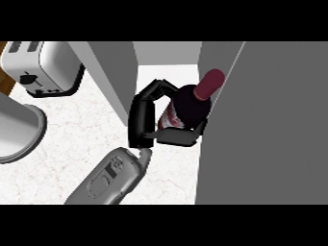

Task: Pick up the wine, place it into the cabinet and close the cabinet

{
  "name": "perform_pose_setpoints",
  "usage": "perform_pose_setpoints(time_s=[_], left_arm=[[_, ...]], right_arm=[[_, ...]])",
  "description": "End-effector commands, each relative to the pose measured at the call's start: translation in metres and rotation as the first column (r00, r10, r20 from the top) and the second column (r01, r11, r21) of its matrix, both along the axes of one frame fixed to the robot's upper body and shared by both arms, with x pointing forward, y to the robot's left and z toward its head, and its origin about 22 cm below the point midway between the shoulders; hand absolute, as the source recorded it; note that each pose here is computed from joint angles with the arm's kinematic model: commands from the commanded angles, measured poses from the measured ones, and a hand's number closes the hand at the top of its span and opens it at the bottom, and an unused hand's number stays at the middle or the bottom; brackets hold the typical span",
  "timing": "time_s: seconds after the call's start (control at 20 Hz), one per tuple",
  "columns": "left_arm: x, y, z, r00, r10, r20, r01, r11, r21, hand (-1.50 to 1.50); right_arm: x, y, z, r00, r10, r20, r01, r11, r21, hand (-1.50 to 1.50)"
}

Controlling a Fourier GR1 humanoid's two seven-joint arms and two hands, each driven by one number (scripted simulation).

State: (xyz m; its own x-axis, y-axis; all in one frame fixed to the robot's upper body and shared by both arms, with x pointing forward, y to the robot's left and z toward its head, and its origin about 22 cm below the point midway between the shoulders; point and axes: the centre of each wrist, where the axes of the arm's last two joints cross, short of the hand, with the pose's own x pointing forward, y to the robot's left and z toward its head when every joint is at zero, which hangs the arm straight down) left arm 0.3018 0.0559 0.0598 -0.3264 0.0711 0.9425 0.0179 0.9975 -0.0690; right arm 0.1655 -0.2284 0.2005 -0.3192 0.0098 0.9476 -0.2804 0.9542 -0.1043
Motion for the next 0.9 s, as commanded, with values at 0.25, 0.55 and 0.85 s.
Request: perform_pose_setpoints(time_s=[0.25,0.55,0.85], left_arm=[[0.015,0.019,-0.034,0.998,0.057,0.02,-0.058,0.998,0.034,1.5],[0.026,0.03,-0.037,0.994,0.104,0.026,-0.104,0.995,-0.008,1.5],[0.051,0.031,-0.028,0.995,0.096,-0.028,-0.096,0.995,-0.002,1.5]], right_arm=[[-0.023,-0.009,0.004,0.997,0.044,0.059,-0.045,0.998,0.031,-1.5],[-0.043,-0.012,0.012,0.997,0.041,0.06,-0.042,0.999,0.009,-1.5],[-0.018,0.0,-0.005,0.998,0.029,0.057,-0.032,0.998,0.052,-1.5]])
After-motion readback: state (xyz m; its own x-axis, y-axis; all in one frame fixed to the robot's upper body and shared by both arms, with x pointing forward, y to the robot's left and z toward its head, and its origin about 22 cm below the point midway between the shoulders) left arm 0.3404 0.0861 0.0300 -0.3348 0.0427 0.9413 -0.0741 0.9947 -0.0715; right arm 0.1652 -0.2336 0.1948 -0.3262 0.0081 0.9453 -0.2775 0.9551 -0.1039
